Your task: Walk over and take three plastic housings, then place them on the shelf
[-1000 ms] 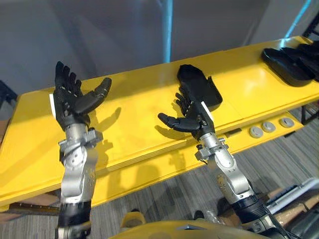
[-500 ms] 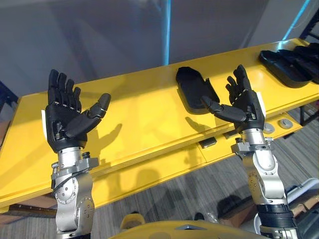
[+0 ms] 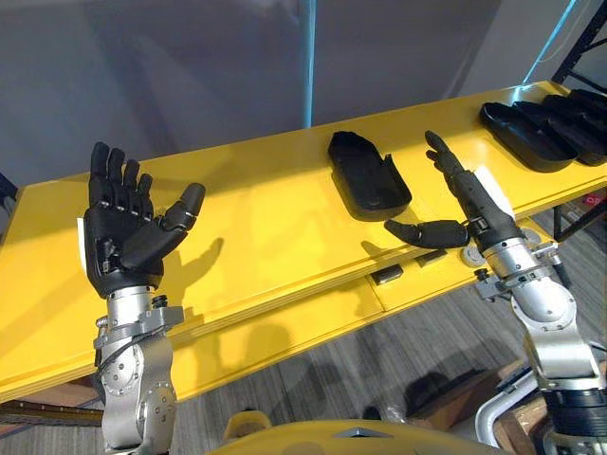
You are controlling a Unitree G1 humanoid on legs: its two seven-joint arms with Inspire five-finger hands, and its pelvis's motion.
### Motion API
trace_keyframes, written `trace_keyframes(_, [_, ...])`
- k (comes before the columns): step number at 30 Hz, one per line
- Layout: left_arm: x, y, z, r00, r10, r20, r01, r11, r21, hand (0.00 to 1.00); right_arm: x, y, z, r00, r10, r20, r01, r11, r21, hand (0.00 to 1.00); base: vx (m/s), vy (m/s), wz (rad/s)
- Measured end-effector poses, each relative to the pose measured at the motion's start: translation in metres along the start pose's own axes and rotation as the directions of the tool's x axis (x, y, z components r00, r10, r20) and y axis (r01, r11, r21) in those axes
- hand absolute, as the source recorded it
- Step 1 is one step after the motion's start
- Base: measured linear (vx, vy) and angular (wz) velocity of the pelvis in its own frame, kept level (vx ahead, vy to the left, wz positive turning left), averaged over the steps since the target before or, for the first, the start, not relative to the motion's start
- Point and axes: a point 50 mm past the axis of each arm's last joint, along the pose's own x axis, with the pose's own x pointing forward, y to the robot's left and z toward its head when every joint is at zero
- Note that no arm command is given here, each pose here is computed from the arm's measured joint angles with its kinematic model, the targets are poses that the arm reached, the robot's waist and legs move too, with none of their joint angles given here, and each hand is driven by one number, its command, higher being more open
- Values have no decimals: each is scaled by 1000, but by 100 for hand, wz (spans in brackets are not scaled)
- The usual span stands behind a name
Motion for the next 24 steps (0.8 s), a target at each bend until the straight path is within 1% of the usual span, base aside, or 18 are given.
trace_keyframes(3, [1, 1, 2, 1000, -17, 0, 17, 1000, 17, 100, 8, -7, -5, 1000, -2, -28, 1, 999, -32, 100, -48, 4, -1])
trace_keyframes(6, [2, 1, 2, 1000, -22, 1, 22, 999, 24, 100, 11, -9, -9, 998, 30, -60, -33, 998, -48, 100, -32, 1, 1])
trace_keyframes(8, [2, 1, 3, 1000, -26, 2, 26, 999, 29, 100, 14, -4, -9, 996, 57, -62, -59, 997, -43, 100, 8, -1, 5])
trace_keyframes(11, [5, 0, 5, 999, -53, 5, 53, 998, 43, 100, 20, 7, -21, 988, 111, -109, -114, 993, -20, 100, -1, 3, 8])
trace_keyframes(15, [7, 0, 5, 998, -57, 9, 57, 997, 46, 100, 24, 14, -30, 978, 140, -152, -142, 990, -5, 100, -28, 8, 5])
trace_keyframes(17, [11, 0, 3, 998, -55, 11, 54, 998, 41, 100, 31, 13, -31, 978, 138, -154, -141, 990, -6, 100, -45, 6, 7])
trace_keyframes(18, [14, -1, 2, 999, -51, 17, 50, 998, 38, 100, 39, 10, -31, 981, 119, -152, -125, 992, -31, 100, -55, 6, 9])
trace_keyframes(22, [21, -6, 3, 997, -57, 51, 56, 998, 23, 100, 54, -2, -26, 992, 32, -118, -39, 998, -54, 100, -63, 5, 15])
trace_keyframes(24, [22, -5, 4, 997, -54, 54, 53, 998, 27, 100, 59, -4, -23, 995, 11, -102, -18, 997, -74, 100, -19, 0, 5])
